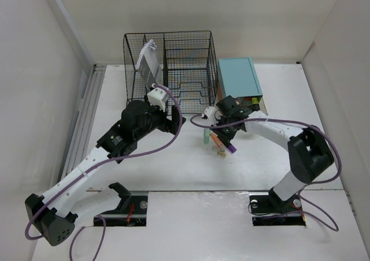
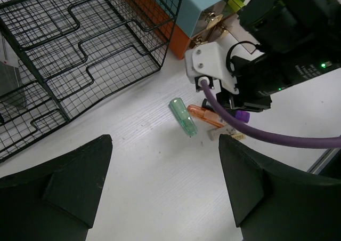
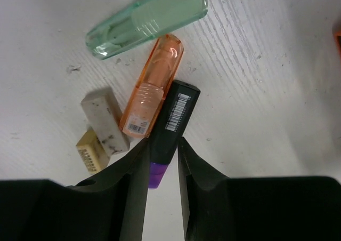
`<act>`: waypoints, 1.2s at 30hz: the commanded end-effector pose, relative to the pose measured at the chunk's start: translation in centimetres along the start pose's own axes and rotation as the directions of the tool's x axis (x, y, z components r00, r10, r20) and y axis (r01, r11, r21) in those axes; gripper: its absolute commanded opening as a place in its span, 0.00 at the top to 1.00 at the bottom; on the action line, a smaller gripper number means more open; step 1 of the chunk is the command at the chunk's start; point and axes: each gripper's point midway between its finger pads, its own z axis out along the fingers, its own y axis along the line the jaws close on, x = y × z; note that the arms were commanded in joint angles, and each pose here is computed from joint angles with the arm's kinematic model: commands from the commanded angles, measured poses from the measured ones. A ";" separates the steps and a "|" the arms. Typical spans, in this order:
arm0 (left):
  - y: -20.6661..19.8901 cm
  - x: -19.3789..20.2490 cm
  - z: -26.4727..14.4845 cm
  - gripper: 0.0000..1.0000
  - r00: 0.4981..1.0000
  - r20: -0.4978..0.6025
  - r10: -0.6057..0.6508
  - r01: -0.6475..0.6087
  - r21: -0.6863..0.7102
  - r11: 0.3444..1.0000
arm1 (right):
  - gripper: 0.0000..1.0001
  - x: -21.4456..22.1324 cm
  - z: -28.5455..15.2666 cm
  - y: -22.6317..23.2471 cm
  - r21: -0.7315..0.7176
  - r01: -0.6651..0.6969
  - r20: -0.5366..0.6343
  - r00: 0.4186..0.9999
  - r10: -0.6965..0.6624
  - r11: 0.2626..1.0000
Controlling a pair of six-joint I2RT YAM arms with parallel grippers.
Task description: Organize the desk
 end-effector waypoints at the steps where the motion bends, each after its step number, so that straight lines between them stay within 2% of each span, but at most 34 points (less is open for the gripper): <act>1: -0.5 -1.0 -0.2 0.22 0.999 0.042 0.006 -0.007 0.028 1.000 | 0.67 -0.1 0.2 -0.9 0.067 -0.036 -0.024 0.999 0.038 0.997; 10: -0.6 -1.2 -0.5 0.22 0.999 0.051 0.006 -0.008 0.030 1.000 | 0.61 1.1 2.2 -1.1 0.062 -0.063 -0.118 0.991 0.070 0.996; 15: -0.6 -1.2 -0.5 0.22 0.999 0.051 0.006 -0.008 0.030 1.000 | 0.56 1.5 2.9 -0.9 0.042 -0.066 -0.143 0.987 0.072 0.997; 22: -0.7 -1.4 -0.7 0.22 0.998 0.060 0.006 -0.008 0.032 0.999 | 0.55 1.4 3.4 -0.8 0.026 -0.069 -0.157 0.985 0.073 0.997; 25: -0.7 -1.4 -0.7 0.22 0.998 0.060 0.006 -0.008 0.032 0.999 | 0.59 1.5 3.6 0.0 -0.009 -0.057 -0.166 0.985 0.054 0.998; 26: -0.7 -1.4 -0.7 0.22 0.998 0.060 0.006 -0.008 0.032 0.999 | 0.63 1.5 3.6 0.0 -0.009 -0.057 -0.166 0.985 0.054 0.998; 29: -0.7 -1.4 -0.7 0.22 0.998 0.060 0.006 -0.008 0.032 0.999 | 0.68 0.5 2.9 0.5 -0.028 -0.035 -0.124 0.992 0.032 0.999; 33: -0.7 -1.4 -0.7 0.22 0.998 0.060 0.006 -0.008 0.032 0.999 | 0.68 -2.1 -0.7 1.2 -0.049 0.053 0.010 0.999 -0.053 0.997; 34: -0.7 -1.4 -0.7 0.22 0.998 0.060 0.006 -0.008 0.032 0.999 | 0.68 -3.4 -2.7 1.3 -0.040 0.076 0.084 0.994 -0.072 0.996; 36: -0.7 -1.4 -0.7 0.22 0.998 0.060 0.006 -0.008 0.032 0.999 | 0.69 -5.2 -5.3 0.9 0.001 0.096 0.161 0.982 -0.095 0.995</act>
